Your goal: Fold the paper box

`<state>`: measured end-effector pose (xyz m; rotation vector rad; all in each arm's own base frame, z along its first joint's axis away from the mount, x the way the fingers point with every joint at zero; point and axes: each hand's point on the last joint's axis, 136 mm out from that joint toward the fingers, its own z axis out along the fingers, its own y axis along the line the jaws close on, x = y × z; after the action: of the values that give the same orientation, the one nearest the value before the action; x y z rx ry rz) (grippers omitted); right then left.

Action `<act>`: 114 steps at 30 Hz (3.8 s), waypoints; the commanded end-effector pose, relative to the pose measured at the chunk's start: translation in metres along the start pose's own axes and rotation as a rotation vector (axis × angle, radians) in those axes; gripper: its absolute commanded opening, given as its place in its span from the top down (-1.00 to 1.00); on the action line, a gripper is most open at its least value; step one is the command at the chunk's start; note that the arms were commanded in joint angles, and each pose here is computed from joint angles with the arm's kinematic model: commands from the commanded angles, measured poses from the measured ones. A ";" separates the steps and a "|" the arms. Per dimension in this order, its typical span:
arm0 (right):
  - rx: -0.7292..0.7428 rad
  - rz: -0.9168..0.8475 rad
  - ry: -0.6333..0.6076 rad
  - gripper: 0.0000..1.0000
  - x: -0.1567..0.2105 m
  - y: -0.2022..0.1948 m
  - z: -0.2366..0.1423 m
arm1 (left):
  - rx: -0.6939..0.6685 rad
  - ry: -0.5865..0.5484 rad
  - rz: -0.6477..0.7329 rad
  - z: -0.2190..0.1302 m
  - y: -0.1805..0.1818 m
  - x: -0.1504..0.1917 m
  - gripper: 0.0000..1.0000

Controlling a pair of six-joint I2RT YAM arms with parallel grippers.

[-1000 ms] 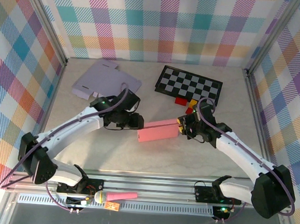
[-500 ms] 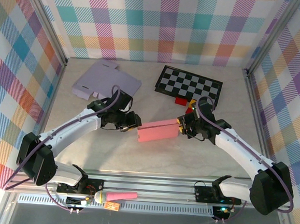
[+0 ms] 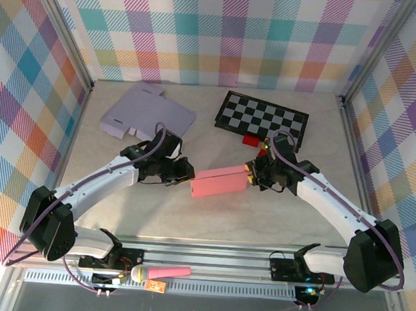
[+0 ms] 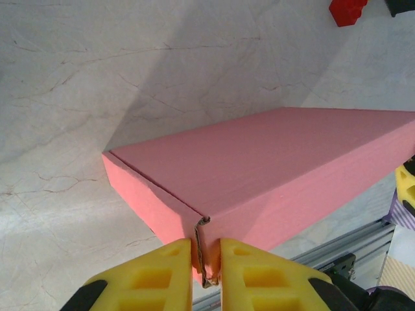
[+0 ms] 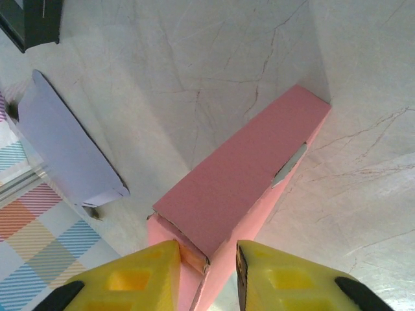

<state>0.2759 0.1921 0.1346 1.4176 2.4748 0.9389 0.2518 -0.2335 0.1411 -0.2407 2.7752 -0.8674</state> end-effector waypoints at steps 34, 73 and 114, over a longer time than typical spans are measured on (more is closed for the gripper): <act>0.027 0.076 0.109 -0.35 0.021 -0.058 -0.026 | -0.121 -0.012 0.310 0.018 -0.006 0.042 0.81; 0.010 -0.413 -0.004 -0.22 -0.022 -0.008 -0.068 | -0.219 0.131 0.019 0.131 0.018 0.013 0.40; -0.111 -0.673 -0.092 -0.25 -0.014 0.029 -0.136 | 0.064 0.192 0.123 0.201 -0.136 0.036 0.25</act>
<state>0.2495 0.1290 0.2384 0.5729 2.5411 0.7783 0.2832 -0.4631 0.0436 0.0272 2.9022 -1.0198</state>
